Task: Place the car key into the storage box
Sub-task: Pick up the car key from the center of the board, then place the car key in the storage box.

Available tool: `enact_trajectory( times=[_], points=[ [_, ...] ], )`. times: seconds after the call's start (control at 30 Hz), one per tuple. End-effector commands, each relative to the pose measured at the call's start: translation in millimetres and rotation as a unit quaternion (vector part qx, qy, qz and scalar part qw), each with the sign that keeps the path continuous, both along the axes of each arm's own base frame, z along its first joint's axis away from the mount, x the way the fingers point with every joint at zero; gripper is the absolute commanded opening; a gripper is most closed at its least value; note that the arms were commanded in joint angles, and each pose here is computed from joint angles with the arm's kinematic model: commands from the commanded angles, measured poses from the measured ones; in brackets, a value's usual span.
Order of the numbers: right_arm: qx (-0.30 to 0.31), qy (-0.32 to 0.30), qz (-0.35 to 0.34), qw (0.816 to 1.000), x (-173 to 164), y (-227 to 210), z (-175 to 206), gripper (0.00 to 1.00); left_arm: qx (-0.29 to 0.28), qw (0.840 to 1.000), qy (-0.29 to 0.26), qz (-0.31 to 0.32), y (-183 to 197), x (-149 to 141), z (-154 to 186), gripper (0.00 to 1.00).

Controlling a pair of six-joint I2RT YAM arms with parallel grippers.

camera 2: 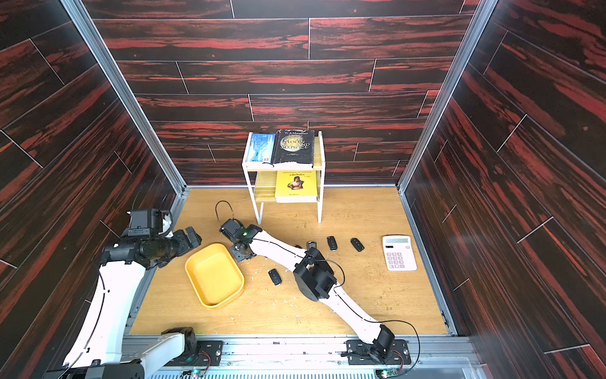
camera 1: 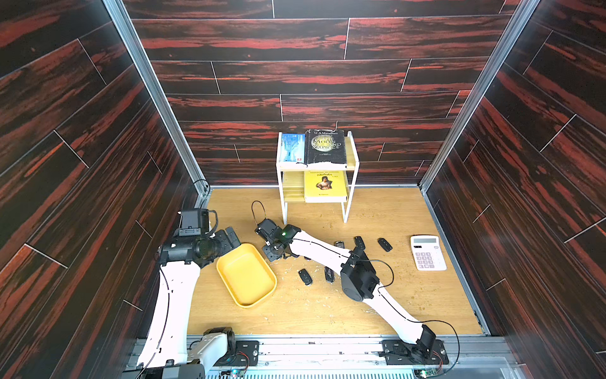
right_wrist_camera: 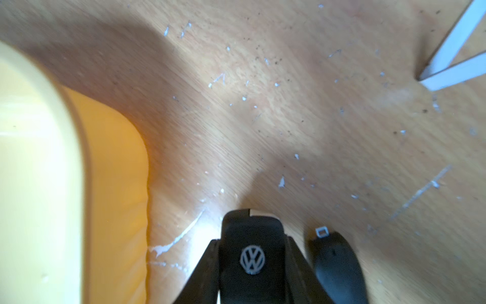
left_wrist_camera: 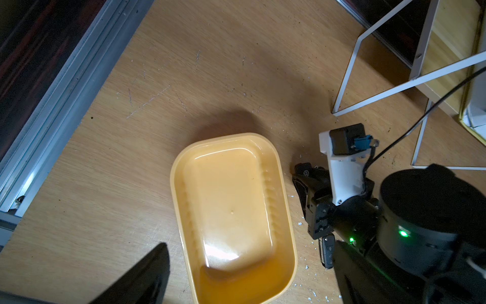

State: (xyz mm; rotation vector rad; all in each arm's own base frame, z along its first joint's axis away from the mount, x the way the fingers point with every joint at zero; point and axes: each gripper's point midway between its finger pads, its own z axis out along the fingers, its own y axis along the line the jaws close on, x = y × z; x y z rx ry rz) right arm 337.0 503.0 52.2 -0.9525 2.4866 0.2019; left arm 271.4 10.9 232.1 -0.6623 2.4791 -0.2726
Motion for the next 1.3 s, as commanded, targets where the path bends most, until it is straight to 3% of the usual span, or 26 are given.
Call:
enact_trajectory(
  times=[0.0,0.13,0.43,0.67,0.73,0.93,1.27],
  points=[
    [0.019,-0.024,0.006,1.000,-4,0,52,0.36,0.007,1.000,0.000,0.000,2,-1,-3,1.00],
    [0.033,-0.038,0.013,0.999,-12,1,81,0.36,0.041,0.999,0.013,0.023,17,-1,-2,1.00],
    [0.090,-0.028,0.061,0.994,-52,16,139,0.35,0.083,0.984,0.123,0.097,73,3,-23,1.00],
    [0.139,-0.006,0.101,0.985,-86,30,169,0.36,0.036,0.982,0.145,0.112,83,11,-51,1.00],
    [0.152,0.013,0.113,0.982,-94,33,172,0.36,-0.011,0.980,0.156,0.126,84,9,-72,0.99],
    [0.177,0.070,0.153,0.970,-120,45,159,0.36,-0.124,0.958,0.221,0.132,77,-2,-116,0.86],
    [0.197,0.121,0.175,0.957,-134,62,120,0.35,-0.190,0.956,0.191,0.113,63,16,-120,0.86]
  ],
)
